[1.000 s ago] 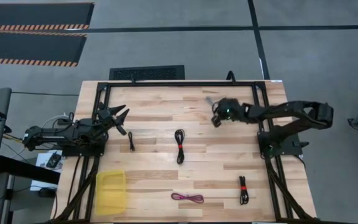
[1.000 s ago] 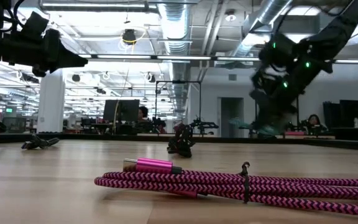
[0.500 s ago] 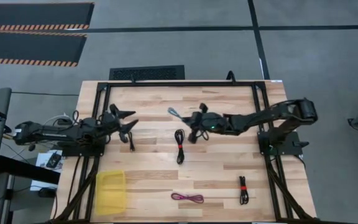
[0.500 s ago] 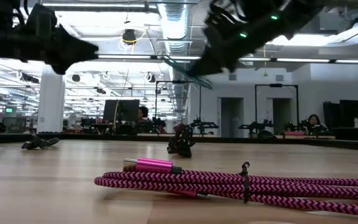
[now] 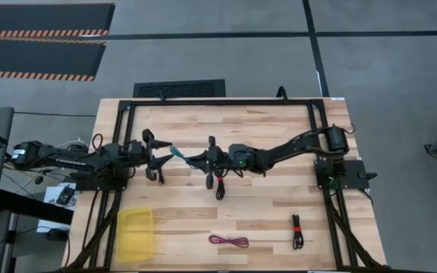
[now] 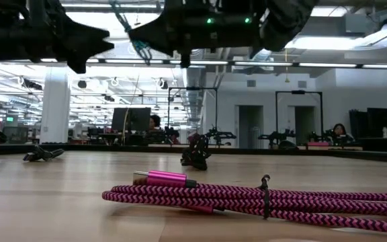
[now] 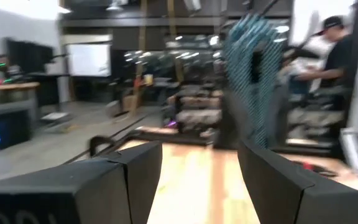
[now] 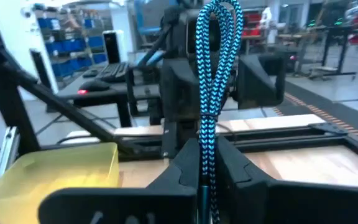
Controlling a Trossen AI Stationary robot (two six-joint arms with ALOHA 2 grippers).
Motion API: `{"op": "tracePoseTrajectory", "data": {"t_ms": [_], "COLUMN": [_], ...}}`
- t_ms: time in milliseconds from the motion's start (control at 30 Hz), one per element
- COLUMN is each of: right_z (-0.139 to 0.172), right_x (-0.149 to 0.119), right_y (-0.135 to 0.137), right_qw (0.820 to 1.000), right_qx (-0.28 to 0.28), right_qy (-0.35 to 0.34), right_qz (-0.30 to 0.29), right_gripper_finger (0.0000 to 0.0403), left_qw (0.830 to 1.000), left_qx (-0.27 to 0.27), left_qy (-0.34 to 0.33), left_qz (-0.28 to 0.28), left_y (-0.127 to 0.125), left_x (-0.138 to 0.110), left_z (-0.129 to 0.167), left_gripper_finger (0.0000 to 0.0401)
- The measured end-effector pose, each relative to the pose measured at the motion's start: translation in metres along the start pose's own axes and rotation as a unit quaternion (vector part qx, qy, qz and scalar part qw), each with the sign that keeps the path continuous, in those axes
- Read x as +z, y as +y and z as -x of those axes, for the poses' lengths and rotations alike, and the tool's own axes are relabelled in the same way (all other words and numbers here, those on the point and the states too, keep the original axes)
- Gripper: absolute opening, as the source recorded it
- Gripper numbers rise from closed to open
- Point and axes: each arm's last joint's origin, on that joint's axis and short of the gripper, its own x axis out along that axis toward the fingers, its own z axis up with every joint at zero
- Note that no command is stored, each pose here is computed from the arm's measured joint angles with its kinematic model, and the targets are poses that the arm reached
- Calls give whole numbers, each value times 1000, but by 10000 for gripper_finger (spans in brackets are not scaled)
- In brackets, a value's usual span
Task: Pick and place USB-C Cables
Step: Put the blue charger cable into the yellow bin
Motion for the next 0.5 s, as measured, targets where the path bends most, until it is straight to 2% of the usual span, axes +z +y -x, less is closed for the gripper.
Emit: {"op": "tracePoseTrajectory", "data": {"t_ms": [167, 333, 500], "right_z": [-12, -18, -18], "right_x": [-12, -12, -13], "right_y": [-1, 0, 0], "right_qw": [1000, 1000, 1000], "right_qx": [14, 17, 16], "right_qy": [5, -1, 2], "right_qz": [0, 0, 1], "right_gripper_finger": [30, 29, 31], "left_qw": [1000, 999, 998], "left_qx": [-22, -38, -55], "left_qy": [-4, -7, -6], "left_qz": [-1, -5, -7], "left_y": [-4, -7, -9], "left_x": [1, 2, 4], "left_z": [0, 0, -1], "left_gripper_finger": [203, 201, 174]}}
